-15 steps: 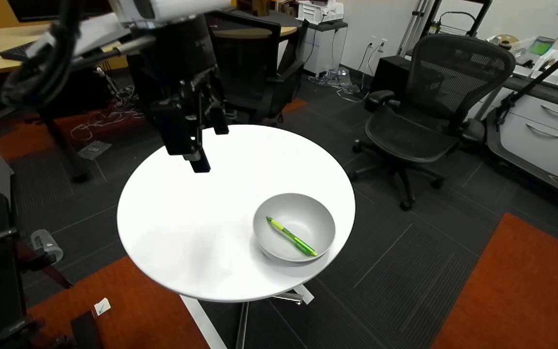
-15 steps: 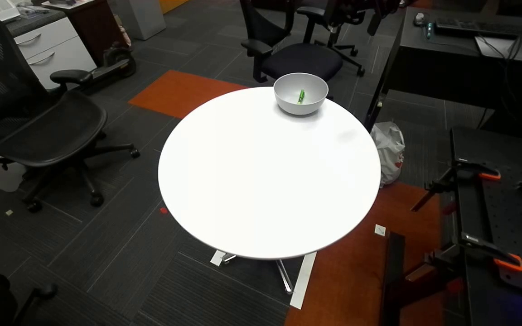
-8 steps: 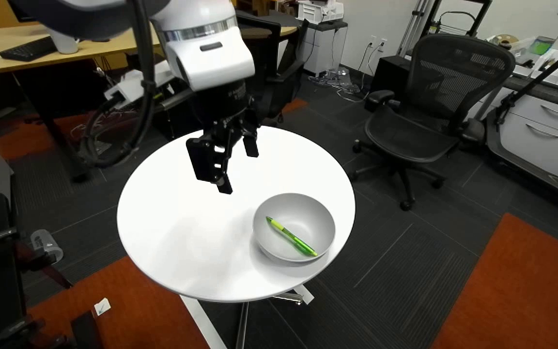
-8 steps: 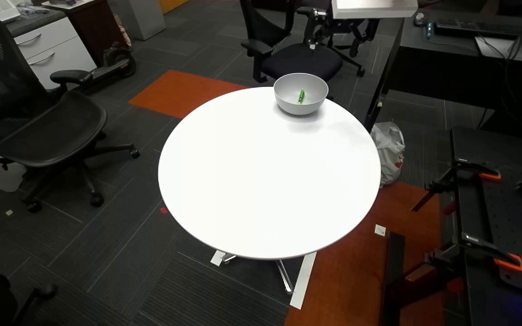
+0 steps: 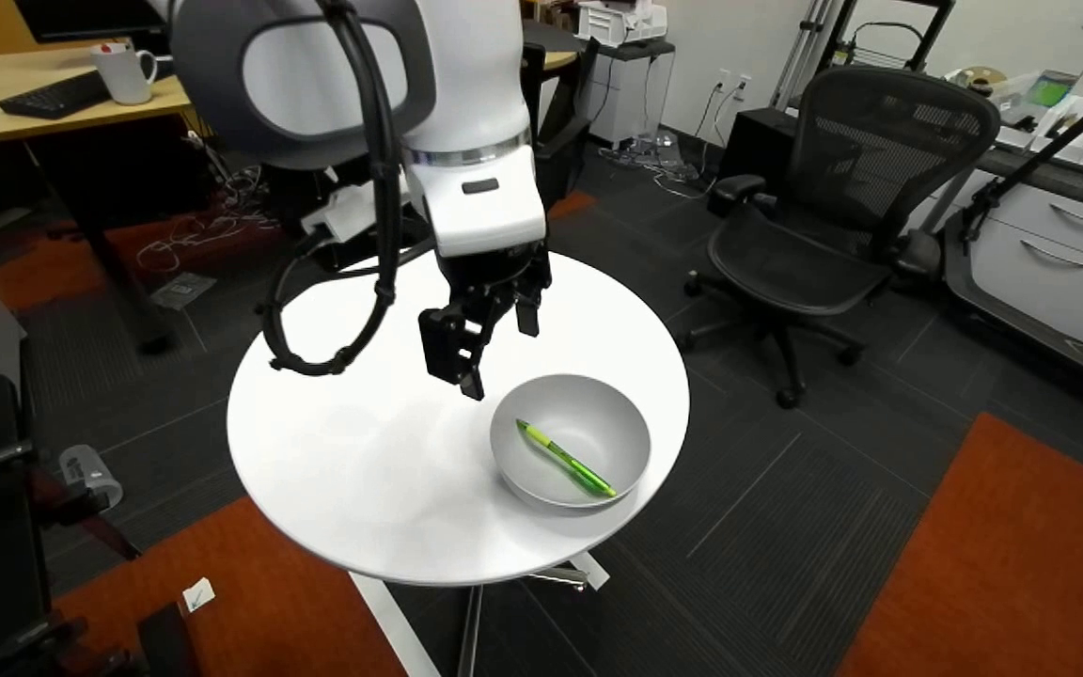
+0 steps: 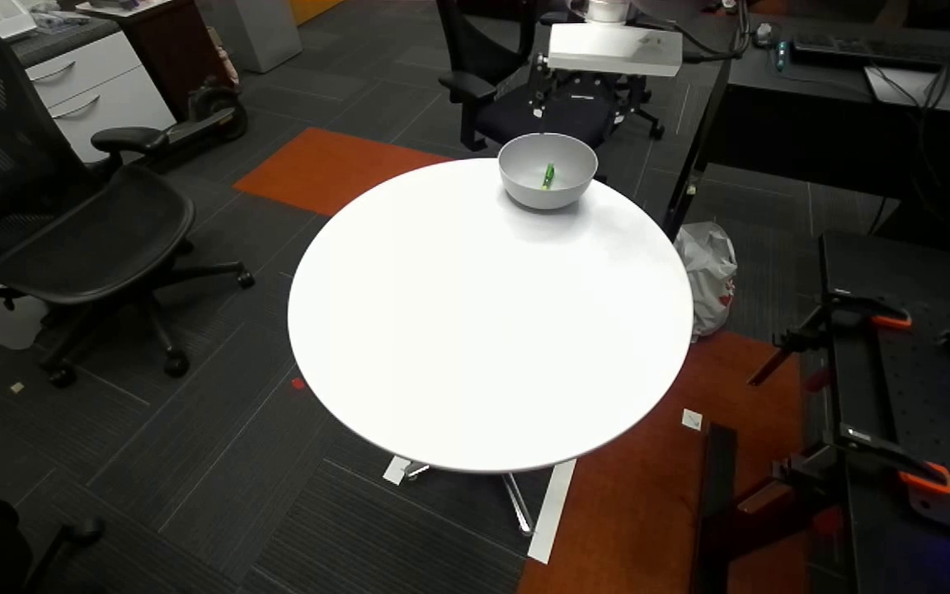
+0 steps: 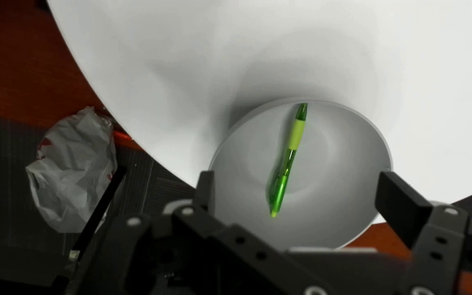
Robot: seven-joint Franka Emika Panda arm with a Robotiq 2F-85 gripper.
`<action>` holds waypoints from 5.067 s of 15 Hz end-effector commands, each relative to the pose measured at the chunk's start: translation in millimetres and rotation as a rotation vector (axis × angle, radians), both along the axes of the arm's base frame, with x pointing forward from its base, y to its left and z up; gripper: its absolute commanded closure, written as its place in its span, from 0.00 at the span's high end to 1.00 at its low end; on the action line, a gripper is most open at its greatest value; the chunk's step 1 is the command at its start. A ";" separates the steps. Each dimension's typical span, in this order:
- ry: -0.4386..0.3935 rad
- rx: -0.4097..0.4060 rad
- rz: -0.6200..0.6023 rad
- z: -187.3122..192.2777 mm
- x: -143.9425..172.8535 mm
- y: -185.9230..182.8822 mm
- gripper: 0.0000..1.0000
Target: Remove the green pen from the grey bowl
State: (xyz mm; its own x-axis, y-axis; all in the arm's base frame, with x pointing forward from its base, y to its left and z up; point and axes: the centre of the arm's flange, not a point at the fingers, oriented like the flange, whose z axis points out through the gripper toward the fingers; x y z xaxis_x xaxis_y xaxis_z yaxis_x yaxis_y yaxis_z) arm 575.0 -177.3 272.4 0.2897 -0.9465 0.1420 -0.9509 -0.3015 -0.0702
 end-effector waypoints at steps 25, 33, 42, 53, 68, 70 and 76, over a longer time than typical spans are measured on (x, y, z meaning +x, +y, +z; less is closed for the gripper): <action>0.027 0.043 -0.184 -122.7 63.7 -63.3 1.00; 0.044 0.026 -0.188 -132.8 61.5 -68.6 0.27; -0.081 -0.041 -0.127 -67.6 56.0 -52.4 0.03; -0.355 -0.142 0.128 68.8 11.8 58.6 0.03; -0.104 0.057 0.727 52.6 -104.0 230.4 0.03; -0.043 0.048 0.729 33.2 -104.6 229.6 0.03; 0.080 -0.003 0.687 -35.5 -94.4 212.2 0.03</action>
